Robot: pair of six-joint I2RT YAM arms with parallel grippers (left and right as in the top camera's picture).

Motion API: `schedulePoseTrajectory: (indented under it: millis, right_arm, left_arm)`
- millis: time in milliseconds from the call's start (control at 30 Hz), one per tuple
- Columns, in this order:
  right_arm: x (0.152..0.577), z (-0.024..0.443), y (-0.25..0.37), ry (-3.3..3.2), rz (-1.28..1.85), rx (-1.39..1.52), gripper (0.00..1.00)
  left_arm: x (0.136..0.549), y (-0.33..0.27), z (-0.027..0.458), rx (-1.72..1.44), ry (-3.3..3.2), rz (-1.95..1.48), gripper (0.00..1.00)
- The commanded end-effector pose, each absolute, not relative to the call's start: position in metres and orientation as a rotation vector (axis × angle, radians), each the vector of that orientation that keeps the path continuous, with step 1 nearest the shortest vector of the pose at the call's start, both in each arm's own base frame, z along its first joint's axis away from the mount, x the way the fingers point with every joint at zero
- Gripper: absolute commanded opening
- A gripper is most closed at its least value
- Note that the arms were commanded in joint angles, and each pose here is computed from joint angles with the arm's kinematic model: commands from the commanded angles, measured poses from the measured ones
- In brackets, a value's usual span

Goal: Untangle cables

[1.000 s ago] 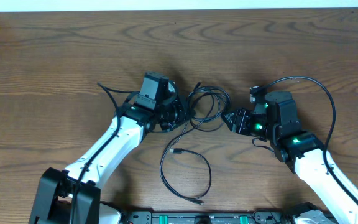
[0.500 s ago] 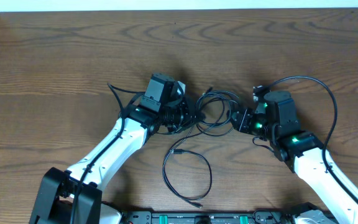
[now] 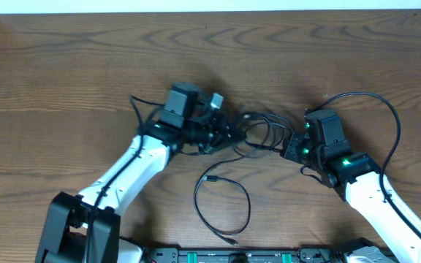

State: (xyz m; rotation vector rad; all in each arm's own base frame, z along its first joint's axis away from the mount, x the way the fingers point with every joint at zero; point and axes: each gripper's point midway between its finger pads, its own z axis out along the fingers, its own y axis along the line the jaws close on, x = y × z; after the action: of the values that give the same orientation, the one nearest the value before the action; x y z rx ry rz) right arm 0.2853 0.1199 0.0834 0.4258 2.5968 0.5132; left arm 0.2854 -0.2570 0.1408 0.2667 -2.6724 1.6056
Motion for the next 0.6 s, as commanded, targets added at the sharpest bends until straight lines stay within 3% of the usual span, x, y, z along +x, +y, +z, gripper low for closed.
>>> schedulePoseTrajectory:
  millis: [0, 400, 567]
  right_arm:
    - [0.284, 0.063, 0.044, 2.547, 0.058, 0.591, 0.01]
    - [0.280, 0.061, 0.028, 2.548, -0.017, 0.634, 0.01]
    - [0.261, 0.057, -0.013, 2.518, -0.213, 0.845, 0.01]
  left_arm:
    - [0.311, -0.215, 0.159, 0.321, -2.650, 1.761, 0.08]
    - [0.343, -0.147, 0.169, 0.436, -2.705, 1.908, 0.08]
    - [0.353, -0.120, 0.169, 0.524, -2.745, 1.928, 0.08]
